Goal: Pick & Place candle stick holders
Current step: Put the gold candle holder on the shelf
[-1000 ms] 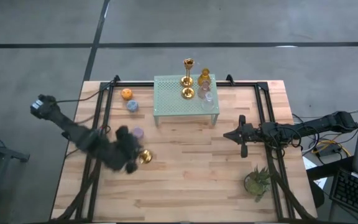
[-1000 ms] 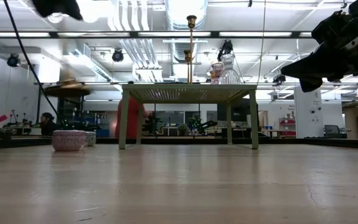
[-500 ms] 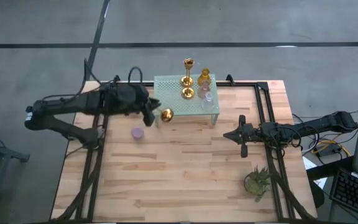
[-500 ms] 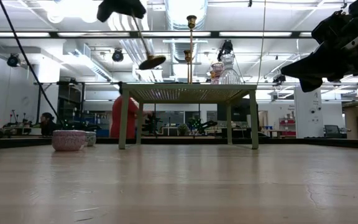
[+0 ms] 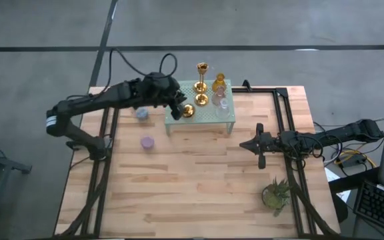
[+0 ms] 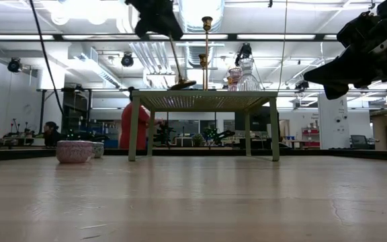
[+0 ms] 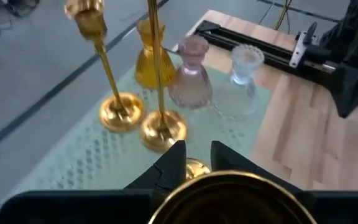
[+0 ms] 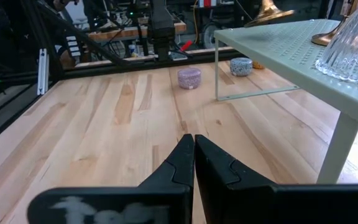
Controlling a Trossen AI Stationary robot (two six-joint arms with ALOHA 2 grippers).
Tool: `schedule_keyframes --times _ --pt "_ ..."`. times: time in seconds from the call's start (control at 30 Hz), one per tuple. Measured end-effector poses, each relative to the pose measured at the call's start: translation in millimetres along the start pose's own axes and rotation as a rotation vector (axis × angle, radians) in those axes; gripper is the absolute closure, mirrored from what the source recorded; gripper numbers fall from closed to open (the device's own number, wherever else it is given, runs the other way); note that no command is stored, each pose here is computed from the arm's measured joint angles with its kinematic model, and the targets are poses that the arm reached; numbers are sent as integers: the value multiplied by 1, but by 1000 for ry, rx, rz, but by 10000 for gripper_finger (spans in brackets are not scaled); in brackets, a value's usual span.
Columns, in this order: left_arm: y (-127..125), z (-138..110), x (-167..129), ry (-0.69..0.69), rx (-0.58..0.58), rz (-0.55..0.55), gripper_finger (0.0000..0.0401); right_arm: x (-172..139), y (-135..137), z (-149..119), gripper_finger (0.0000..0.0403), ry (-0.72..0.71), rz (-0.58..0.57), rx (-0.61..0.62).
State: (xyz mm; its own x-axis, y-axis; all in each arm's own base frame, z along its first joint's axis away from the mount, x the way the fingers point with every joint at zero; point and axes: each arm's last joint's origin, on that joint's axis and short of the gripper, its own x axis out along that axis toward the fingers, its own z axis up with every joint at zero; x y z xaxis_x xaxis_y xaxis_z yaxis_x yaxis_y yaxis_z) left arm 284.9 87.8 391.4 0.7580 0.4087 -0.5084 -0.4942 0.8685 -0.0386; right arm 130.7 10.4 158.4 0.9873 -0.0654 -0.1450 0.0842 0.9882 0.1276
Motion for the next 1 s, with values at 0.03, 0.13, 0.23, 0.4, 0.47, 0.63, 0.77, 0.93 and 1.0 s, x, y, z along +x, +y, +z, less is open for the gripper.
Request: schedule_keyframes --times 0.03,0.13,0.23,0.4,0.47,0.63,0.77,0.93,1.0 --pt "0 3 3 6 11 4 329 0 0 0 394 0 0 0" --pt "-2 8 14 41 22 11 325 0 0 0 394 0 0 0" --pt "-4 12 25 64 34 17 317 0 0 0 394 0 0 0" --pt "-5 13 39 78 37 22 325 0 0 0 394 0 0 0" --pt "-5 12 42 86 39 28 327 0 0 0 394 0 0 0" --pt "-5 12 43 92 40 27 326 0 0 0 394 0 0 0" --pt "-5 12 41 93 41 24 317 0 0 0 394 0 0 0" --pt "-5 12 40 90 46 23 300 0 0 0 394 0 0 0" --pt "-5 12 39 89 48 22 289 0 0 0 394 0 0 0"
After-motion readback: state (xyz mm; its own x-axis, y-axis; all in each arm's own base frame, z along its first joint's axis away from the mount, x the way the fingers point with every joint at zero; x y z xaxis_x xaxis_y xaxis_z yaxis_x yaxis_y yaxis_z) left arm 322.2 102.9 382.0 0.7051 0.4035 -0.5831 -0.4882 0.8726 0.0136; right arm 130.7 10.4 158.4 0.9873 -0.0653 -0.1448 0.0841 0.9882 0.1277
